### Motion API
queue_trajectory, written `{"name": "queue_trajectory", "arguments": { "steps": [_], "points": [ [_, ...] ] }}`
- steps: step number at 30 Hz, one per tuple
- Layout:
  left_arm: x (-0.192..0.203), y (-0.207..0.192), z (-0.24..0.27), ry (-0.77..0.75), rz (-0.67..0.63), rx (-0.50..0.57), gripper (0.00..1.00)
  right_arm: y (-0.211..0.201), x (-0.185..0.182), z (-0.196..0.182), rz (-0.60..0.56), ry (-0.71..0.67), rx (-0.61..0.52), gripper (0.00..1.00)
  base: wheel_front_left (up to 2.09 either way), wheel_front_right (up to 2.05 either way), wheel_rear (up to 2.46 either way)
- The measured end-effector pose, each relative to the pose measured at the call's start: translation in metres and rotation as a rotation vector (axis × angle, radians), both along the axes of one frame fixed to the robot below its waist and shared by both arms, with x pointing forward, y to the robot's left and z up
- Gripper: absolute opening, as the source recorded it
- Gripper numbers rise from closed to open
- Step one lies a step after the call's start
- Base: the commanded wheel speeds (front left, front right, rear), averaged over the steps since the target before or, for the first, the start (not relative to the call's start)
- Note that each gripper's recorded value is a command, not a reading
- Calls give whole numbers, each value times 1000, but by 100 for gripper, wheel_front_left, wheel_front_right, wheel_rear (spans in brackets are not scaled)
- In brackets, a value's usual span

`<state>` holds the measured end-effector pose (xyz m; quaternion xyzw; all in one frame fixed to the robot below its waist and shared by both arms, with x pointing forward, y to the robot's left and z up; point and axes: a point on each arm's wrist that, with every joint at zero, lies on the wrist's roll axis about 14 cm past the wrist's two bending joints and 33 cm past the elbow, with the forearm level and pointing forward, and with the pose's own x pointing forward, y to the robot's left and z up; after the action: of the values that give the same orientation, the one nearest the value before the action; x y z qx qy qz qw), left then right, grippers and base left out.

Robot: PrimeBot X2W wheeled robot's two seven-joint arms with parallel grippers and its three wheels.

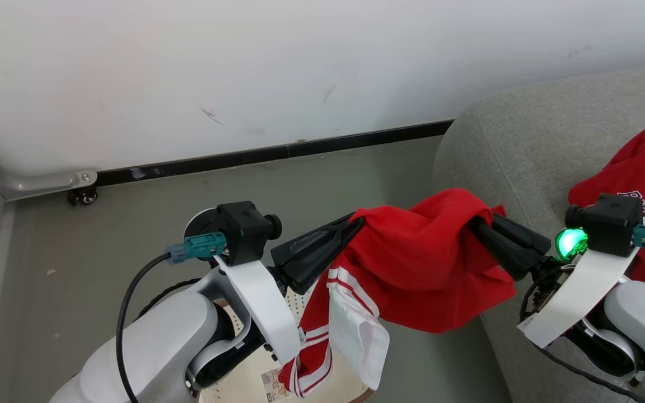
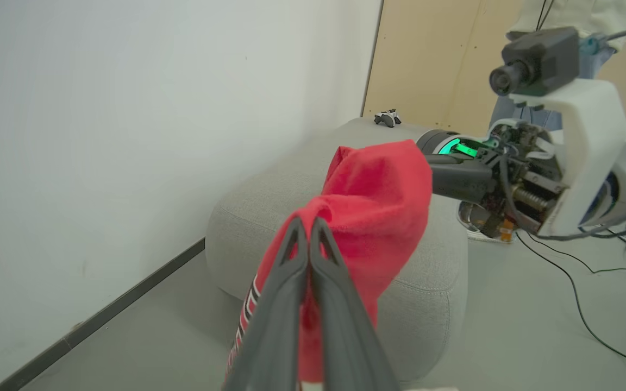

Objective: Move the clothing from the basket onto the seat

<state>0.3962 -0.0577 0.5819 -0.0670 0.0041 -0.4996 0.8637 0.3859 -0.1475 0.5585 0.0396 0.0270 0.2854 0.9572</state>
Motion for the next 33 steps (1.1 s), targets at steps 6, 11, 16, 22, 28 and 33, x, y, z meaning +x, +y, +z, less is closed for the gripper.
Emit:
{"name": "queue_trajectory", "arguments": {
  "steps": [6,11,16,22,28,33],
  "points": [
    [-1,2,-3,-1,4,-3,25,-5,5,2,-21,-6,14,0,0,0,0],
    [-4,0,-3,4,-4,-12,100,-18,9,4,-60,-4,23,0,0,0,0],
    [-7,-3,0,-4,-14,-31,100,-39,15,15,-117,-29,17,0,0,0,0],
    [-14,-13,0,-6,-36,-56,100,-60,15,21,-167,-43,5,0,0,0,0],
    [-18,-20,-2,-5,-50,-73,100,-73,11,28,-205,-62,15,0,0,0,0],
    [-25,-31,-7,11,-75,-81,100,-84,6,32,-233,-73,11,0,0,0,0]
  ]
}}
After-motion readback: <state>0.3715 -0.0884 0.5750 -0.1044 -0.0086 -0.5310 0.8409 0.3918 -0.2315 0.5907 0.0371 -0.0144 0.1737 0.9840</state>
